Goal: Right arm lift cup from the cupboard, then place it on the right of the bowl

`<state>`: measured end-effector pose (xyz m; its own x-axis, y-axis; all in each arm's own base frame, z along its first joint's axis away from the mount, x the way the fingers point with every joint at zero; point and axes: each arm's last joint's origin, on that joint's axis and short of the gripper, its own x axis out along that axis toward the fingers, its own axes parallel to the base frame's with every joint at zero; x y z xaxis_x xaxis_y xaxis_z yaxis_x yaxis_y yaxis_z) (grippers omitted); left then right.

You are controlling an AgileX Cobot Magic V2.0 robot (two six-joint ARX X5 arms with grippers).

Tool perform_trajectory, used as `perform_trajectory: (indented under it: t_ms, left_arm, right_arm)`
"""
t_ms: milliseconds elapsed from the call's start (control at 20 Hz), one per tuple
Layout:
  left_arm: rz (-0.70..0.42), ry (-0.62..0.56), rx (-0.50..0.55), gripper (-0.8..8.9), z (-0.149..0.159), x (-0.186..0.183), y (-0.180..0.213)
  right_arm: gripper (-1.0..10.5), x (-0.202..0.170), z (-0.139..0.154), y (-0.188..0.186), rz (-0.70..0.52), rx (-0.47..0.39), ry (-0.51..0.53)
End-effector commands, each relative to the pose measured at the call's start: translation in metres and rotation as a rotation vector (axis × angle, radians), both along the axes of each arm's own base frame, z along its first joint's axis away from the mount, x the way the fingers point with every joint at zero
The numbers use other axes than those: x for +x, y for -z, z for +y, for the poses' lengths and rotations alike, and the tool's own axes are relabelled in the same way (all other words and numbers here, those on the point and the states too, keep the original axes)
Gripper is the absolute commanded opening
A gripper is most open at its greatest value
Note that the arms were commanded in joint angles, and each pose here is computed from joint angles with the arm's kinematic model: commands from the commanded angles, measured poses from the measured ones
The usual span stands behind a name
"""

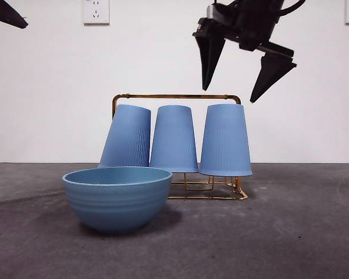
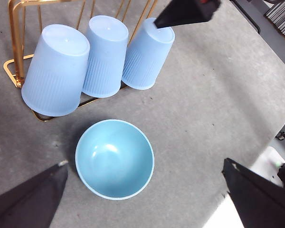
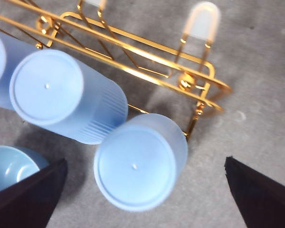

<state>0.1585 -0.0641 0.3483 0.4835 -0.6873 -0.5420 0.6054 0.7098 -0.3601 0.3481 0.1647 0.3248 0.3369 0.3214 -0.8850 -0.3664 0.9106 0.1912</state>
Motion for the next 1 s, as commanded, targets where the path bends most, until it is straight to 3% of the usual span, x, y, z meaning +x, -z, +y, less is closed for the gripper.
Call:
perform_trajectory:
  t_ms: [50,150,450,700,1000]
  left_arm:
    - [-0.029,0.015,-0.003,5.23,-0.001,0.0,-0.006]
    - [-0.03,0.016,-0.003,5.23,-0.001,0.0,-0.006]
    - [-0.03,0.022,-0.003,5.23,-0.002,0.0,-0.006]
    - [-0.03,0.029,-0.003,5.23,-0.003,-0.001,-0.006]
    - [-0.029,0.036,-0.003,5.23,-0.004,-0.001,-0.006]
  right_arm:
    - [5.4,0.004,0.009,0.004,-0.004,-0.035,-0.008]
    - [5.4,0.003,0.012,0.009,0.005,-0.079,0.0]
    - [5.1,0.009,0.019,0.025,0.051,-0.101,-0.013]
    - [4.0,0.009,0.02,0.027,0.06,-0.097,-0.018]
    - [4.0,0.008,0.021,0.028,0.081,-0.071,-0.033]
